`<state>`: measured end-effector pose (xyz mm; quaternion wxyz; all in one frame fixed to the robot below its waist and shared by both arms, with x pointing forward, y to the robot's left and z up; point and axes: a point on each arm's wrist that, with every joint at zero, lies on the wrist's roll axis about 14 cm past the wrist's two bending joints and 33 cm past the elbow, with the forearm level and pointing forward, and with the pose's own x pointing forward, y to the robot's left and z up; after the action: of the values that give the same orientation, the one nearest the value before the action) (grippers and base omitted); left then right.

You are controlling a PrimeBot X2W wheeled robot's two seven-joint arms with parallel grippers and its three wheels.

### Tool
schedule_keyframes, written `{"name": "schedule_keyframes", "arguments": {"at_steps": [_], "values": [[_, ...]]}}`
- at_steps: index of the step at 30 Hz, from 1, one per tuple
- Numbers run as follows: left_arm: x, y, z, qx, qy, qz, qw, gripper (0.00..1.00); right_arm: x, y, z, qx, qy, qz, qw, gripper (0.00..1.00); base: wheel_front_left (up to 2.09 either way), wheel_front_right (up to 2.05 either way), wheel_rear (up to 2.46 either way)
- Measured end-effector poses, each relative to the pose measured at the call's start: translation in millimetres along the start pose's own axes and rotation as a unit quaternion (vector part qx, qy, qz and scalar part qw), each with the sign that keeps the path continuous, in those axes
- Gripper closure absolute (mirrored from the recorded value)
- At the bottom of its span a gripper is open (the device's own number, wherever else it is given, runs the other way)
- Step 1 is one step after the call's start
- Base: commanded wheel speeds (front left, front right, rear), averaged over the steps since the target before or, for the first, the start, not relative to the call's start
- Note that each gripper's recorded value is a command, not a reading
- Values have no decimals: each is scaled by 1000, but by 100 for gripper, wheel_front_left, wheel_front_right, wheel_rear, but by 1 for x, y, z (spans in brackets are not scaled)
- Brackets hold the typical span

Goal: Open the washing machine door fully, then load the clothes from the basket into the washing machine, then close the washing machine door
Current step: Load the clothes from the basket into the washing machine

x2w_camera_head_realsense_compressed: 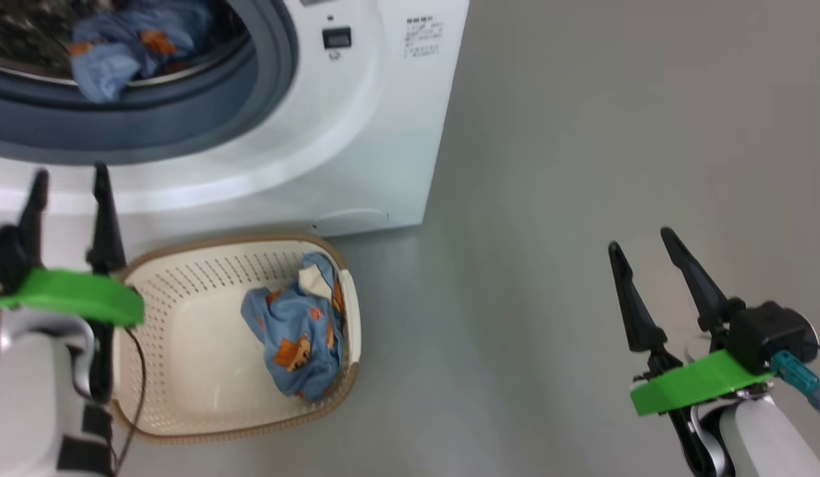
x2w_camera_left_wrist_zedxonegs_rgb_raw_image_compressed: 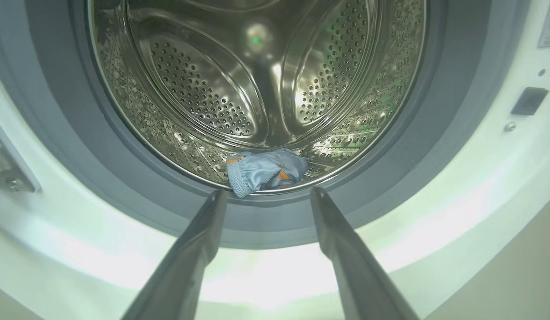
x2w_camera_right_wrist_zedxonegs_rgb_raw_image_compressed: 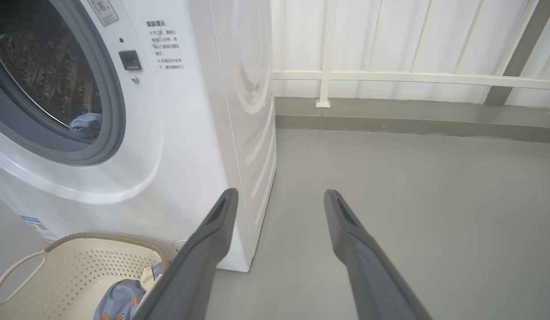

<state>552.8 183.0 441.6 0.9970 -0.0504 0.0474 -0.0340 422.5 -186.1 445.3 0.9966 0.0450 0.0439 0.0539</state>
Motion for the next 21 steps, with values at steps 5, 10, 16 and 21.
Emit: {"name": "schedule_keyframes", "arguments": {"at_steps": [5,10,16,21], "values": [[-34,-3,3,3,-1,-2,1000,0,-19,0,8,-2,-7,-3,1000,0,0,0,0],[-66,1,6,5,-4,4,1000,0,-37,0,15,-6,-14,-4,1000,0,0,0,0],[-100,3,5,9,-3,7,1000,0,-56,-5,23,-10,-24,-12,1000,0,0,0,0],[-124,7,2,5,-3,17,1000,0,-67,-7,27,-10,-32,-17,999,0,0,0,0]]}}
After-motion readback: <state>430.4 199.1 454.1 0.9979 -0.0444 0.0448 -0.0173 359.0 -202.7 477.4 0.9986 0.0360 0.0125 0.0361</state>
